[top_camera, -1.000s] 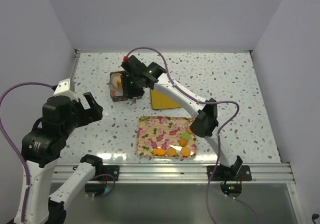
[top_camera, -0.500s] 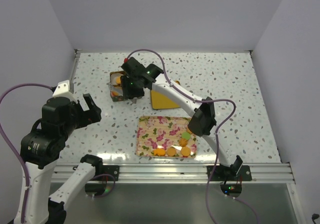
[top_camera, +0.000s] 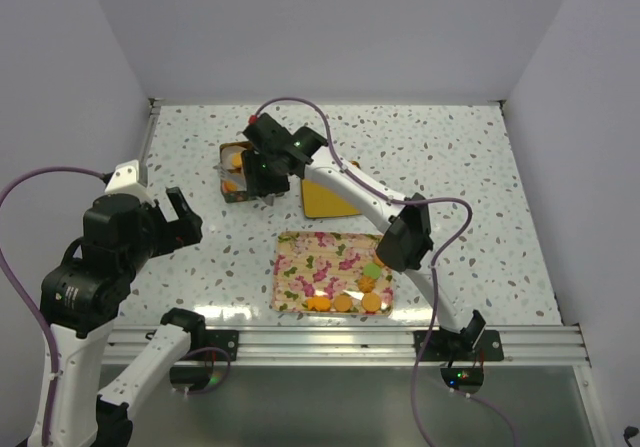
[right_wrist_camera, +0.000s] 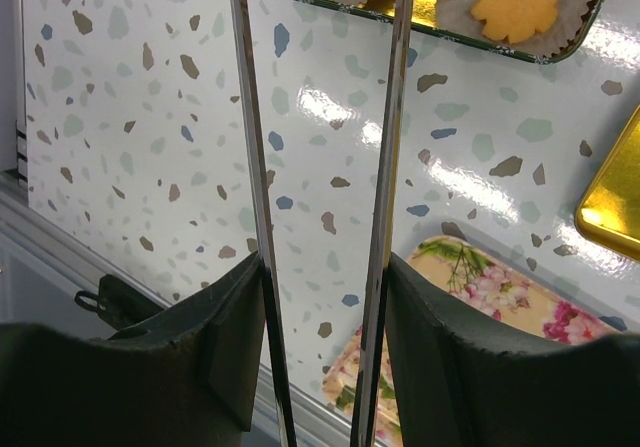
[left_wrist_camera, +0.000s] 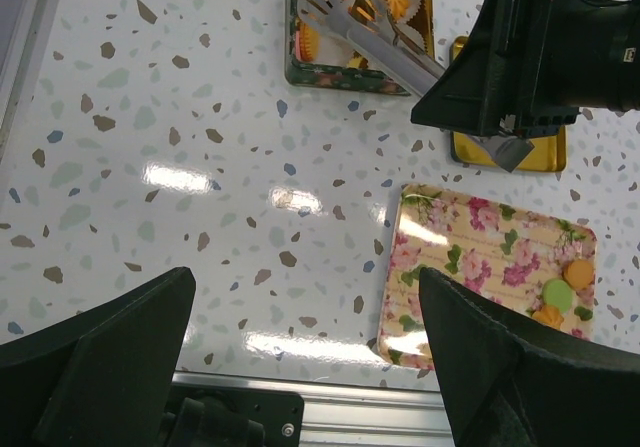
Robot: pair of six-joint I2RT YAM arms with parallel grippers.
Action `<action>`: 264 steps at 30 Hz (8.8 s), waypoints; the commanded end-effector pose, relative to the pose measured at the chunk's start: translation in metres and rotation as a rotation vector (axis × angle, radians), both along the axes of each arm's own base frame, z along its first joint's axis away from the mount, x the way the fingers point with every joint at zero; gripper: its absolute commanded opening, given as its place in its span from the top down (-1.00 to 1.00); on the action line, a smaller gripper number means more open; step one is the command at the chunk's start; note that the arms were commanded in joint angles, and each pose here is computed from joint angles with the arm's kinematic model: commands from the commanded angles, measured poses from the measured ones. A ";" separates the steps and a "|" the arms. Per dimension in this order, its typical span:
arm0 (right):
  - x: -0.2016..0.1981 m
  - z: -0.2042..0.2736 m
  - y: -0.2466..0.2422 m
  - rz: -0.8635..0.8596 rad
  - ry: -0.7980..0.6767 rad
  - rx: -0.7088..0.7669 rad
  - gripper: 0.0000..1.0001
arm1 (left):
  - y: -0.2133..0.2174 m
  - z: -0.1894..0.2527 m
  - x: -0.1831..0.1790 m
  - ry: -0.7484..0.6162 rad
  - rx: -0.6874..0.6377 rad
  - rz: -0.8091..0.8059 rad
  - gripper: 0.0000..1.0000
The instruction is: Pack the cookies
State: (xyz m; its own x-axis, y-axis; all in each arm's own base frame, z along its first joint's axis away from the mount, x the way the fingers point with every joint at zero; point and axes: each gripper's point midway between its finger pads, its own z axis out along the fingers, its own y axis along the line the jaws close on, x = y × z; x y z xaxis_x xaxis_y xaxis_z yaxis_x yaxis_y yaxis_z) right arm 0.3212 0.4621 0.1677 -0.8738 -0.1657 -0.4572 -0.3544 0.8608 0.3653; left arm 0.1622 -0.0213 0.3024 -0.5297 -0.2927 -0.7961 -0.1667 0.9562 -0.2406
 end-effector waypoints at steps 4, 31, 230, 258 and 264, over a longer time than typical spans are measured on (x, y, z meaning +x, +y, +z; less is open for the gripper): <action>-0.006 0.094 -0.031 -0.036 -0.136 0.083 0.02 | 0.000 0.012 0.004 -0.048 -0.001 -0.006 -1.00; -0.218 0.010 -0.316 -0.372 0.101 -0.165 0.11 | -0.091 -0.029 0.039 -0.004 -0.335 -0.299 -1.00; -0.150 0.025 -0.383 -0.702 0.191 0.048 -0.43 | -0.373 -0.182 0.214 0.347 -0.075 -0.422 -0.86; -0.151 0.035 -0.406 -0.690 0.169 -0.102 -0.44 | -0.389 -0.292 0.274 0.359 0.176 -0.502 0.43; -0.144 0.035 -0.403 -0.672 0.168 -0.097 -0.43 | -0.389 -0.268 0.278 0.328 0.156 -0.513 1.00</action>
State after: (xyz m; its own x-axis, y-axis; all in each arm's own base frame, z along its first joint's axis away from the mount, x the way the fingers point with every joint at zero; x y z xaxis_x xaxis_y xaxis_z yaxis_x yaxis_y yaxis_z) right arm 0.1689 0.0596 0.2014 -0.8595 0.4192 -0.2924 0.3433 0.8974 0.2773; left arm 0.4358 -0.4111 0.0263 -0.8032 0.1627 -0.5731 0.2650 0.9592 -0.0991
